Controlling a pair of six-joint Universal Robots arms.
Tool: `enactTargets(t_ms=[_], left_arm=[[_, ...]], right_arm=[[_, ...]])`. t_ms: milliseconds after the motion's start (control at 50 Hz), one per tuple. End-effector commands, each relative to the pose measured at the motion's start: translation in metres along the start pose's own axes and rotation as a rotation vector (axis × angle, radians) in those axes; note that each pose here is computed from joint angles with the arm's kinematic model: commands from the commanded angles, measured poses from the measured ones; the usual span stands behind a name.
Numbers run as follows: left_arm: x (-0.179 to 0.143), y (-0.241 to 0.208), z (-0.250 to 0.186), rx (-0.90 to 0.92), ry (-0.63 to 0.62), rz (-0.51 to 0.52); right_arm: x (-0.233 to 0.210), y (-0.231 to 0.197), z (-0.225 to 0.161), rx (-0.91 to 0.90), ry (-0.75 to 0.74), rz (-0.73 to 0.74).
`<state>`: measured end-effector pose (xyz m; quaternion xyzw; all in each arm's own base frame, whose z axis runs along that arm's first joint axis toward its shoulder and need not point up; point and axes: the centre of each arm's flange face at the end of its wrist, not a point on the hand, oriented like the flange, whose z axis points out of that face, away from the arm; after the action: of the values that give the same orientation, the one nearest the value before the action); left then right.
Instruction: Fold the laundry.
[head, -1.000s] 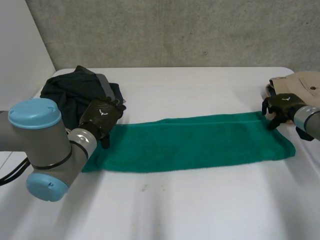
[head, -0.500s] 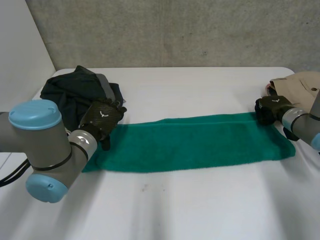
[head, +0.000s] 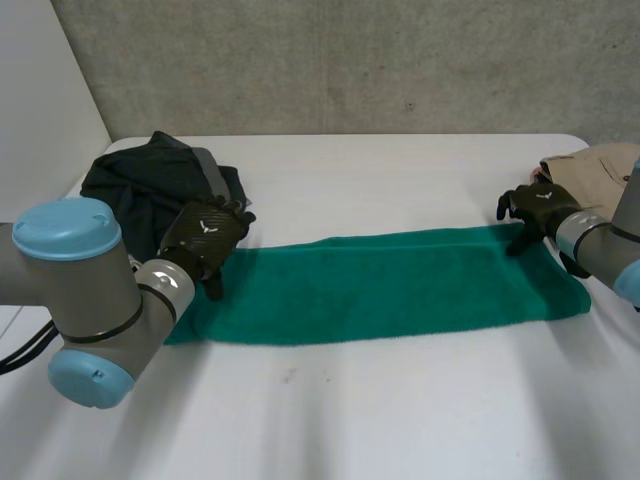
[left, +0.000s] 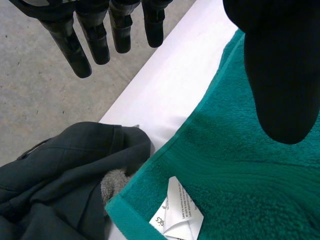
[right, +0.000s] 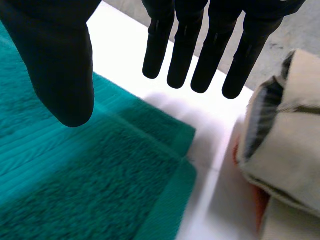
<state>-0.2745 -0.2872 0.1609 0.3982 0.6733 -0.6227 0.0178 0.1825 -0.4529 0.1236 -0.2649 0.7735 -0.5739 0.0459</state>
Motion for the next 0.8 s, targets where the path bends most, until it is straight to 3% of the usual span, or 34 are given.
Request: enactTargets(t_ms=[20,200,440,620,800], left_arm=[[0.000,0.000,0.000,-0.001,0.001,-0.009],[-0.001,0.002,0.001,-0.005,-0.002,-0.011],[-0.004,-0.004,-0.001,0.010,-0.012,-0.010],[-0.002,0.001,-0.005,-0.006,-0.003,-0.012],[-0.001,0.001,-0.004,-0.008,0.000,-0.012]], right_arm=[[-0.005,0.021,0.007,-0.039,-0.016,0.015],[-0.004,0.027,0.017,-0.025,-0.011,0.004],[-0.009,-0.015,0.031,0.179,0.063,-0.063],[-0.014,0.003,0.044,0.159,0.075,-0.064],[-0.002,-0.006,0.040,0.148,0.175,-0.071]])
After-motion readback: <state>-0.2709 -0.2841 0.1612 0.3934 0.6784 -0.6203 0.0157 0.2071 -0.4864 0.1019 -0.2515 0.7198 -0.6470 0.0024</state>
